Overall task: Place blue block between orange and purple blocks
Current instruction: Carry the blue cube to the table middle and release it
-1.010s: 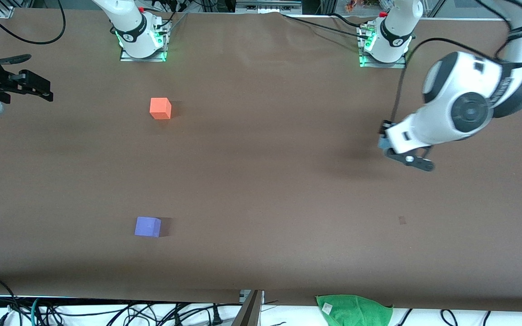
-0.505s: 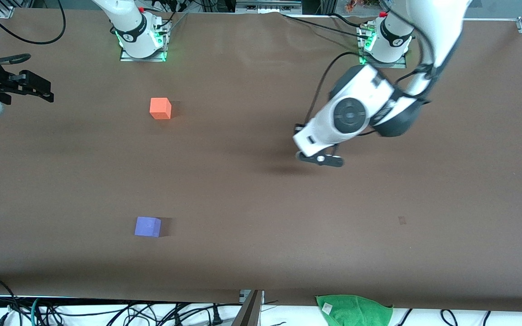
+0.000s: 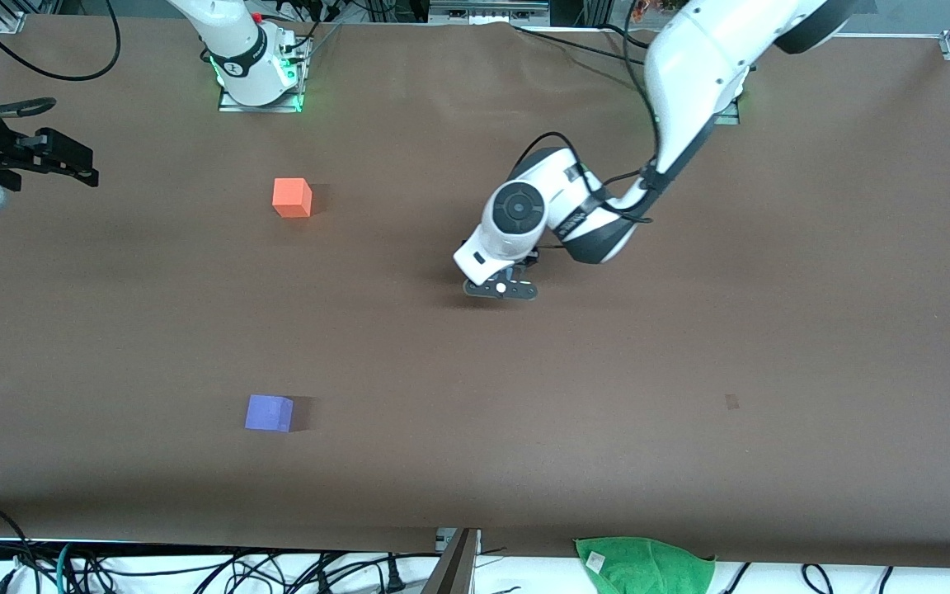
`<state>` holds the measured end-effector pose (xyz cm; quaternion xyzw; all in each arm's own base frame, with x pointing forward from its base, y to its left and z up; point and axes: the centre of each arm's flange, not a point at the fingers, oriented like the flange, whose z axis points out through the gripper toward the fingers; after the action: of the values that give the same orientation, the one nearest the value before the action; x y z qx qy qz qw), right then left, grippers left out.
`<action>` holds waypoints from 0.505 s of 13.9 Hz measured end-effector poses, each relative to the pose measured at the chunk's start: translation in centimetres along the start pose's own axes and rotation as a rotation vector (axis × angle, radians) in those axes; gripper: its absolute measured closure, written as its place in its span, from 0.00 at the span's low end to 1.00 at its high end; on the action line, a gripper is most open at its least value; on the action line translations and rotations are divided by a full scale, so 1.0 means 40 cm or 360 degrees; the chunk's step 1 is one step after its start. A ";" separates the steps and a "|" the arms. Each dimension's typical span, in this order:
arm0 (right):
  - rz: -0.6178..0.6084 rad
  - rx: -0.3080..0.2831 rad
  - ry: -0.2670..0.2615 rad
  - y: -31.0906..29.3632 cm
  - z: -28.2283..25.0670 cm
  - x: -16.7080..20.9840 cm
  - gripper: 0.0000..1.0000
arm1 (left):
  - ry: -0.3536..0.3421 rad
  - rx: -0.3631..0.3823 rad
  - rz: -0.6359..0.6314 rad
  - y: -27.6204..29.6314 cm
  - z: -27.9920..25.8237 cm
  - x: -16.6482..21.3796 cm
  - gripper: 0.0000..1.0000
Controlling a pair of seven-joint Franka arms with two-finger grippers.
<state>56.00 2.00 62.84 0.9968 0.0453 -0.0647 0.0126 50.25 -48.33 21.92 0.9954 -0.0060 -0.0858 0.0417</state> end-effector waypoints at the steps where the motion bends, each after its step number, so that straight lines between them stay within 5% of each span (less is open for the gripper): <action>1: 0.0000 0.0000 0.0000 0.000 0.000 0.000 0.00 | 0.0035 -0.0009 -0.0013 0.017 0.028 -0.005 0.43; 4: 0.0000 0.0000 0.0000 0.000 0.000 0.000 0.00 | 0.0071 -0.0025 -0.0043 0.026 0.064 0.001 0.43; 7: 0.0000 0.0000 0.0000 0.000 0.000 0.000 0.00 | 0.0089 -0.0029 -0.0063 0.014 0.053 0.021 0.18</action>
<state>56.00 2.00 62.85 0.9968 0.0452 -0.0646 0.0125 50.72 -49.09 19.73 0.9969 0.0157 -0.0589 0.0491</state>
